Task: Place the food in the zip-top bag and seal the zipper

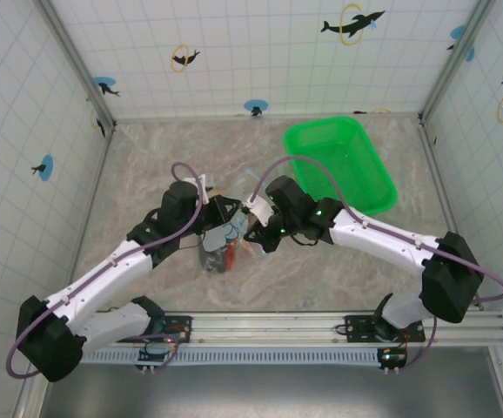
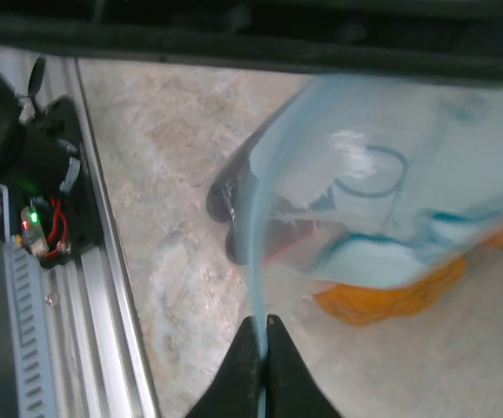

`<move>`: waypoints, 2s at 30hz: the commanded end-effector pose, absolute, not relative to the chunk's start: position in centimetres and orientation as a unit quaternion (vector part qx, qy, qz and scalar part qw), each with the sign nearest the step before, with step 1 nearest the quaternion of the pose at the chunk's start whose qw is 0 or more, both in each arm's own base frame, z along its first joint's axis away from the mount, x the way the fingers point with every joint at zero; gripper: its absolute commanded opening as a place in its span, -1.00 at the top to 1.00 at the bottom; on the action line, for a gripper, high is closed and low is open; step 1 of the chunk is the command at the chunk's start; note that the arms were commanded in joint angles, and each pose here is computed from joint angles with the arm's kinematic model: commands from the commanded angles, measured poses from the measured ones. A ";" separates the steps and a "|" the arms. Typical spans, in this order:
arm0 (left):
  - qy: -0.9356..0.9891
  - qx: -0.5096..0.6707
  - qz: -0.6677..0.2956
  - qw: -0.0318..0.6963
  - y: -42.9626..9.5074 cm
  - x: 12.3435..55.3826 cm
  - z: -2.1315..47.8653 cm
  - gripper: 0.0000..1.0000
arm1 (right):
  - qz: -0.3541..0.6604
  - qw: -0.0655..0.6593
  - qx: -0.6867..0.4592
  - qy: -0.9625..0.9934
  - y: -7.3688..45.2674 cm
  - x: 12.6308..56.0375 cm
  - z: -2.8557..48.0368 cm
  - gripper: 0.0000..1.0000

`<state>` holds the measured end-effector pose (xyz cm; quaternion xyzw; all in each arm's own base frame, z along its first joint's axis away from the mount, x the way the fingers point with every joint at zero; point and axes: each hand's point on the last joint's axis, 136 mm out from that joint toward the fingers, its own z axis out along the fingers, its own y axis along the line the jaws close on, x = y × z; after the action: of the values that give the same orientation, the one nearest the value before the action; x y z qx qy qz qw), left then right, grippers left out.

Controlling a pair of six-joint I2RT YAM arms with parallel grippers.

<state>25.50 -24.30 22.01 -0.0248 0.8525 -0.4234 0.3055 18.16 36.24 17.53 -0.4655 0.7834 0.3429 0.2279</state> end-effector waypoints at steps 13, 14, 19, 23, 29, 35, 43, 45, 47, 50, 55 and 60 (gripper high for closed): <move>0.769 0.164 -0.336 0.519 -21.2 24.1 33.8 -0.21 | 0.450 0.271 -0.040 0.850 37.5 29.0 30.7 1.00; 0.763 0.175 -0.329 0.529 -21.0 23.9 33.9 -0.21 | 0.451 0.271 -0.024 0.850 37.5 29.2 31.2 1.00; 0.749 0.214 -0.292 0.555 -20.7 23.9 33.3 -0.27 | 0.451 0.269 0.052 0.849 36.6 30.2 32.6 1.00; 0.724 0.258 -0.258 0.585 -20.9 23.4 32.9 -0.30 | 0.460 0.278 0.086 0.839 35.9 30.6 33.7 1.00; 0.653 0.366 -0.204 0.631 -21.9 22.5 30.9 -0.35 | 0.472 0.268 0.092 0.835 36.1 30.3 33.5 1.00; 0.561 0.430 -0.152 0.691 -22.3 21.8 29.2 -0.33 | 0.486 0.252 0.110 0.829 36.2 30.3 32.4 1.00; 0.523 0.410 -0.111 0.739 -22.0 22.9 29.6 -0.31 | 0.505 0.236 0.115 0.823 37.1 29.9 31.6 1.00; 0.517 0.413 -0.125 0.739 -22.5 22.7 29.7 -0.28 | 0.507 0.231 0.119 0.822 37.2 29.9 31.1 1.00; 0.520 0.417 -0.133 0.734 -23.0 22.9 29.5 -0.23 | 0.512 0.228 0.122 0.819 37.3 29.9 30.8 1.00; 0.522 0.426 -0.137 0.726 -23.7 23.0 28.9 -0.16 | 0.519 0.223 0.124 0.816 37.7 30.0 30.7 1.00; 0.529 0.434 -0.146 0.715 -24.3 23.1 27.9 0.06 | 0.520 0.223 0.129 0.814 37.8 30.1 30.7 1.00; 0.539 0.410 -0.132 0.724 -23.9 24.1 27.9 0.47 | 0.523 0.224 0.130 0.812 37.9 30.2 30.9 1.00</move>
<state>23.96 -23.95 26.67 0.4282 0.5516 -0.1327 0.7034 30.17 37.58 29.14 0.1317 0.8309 0.4973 0.2119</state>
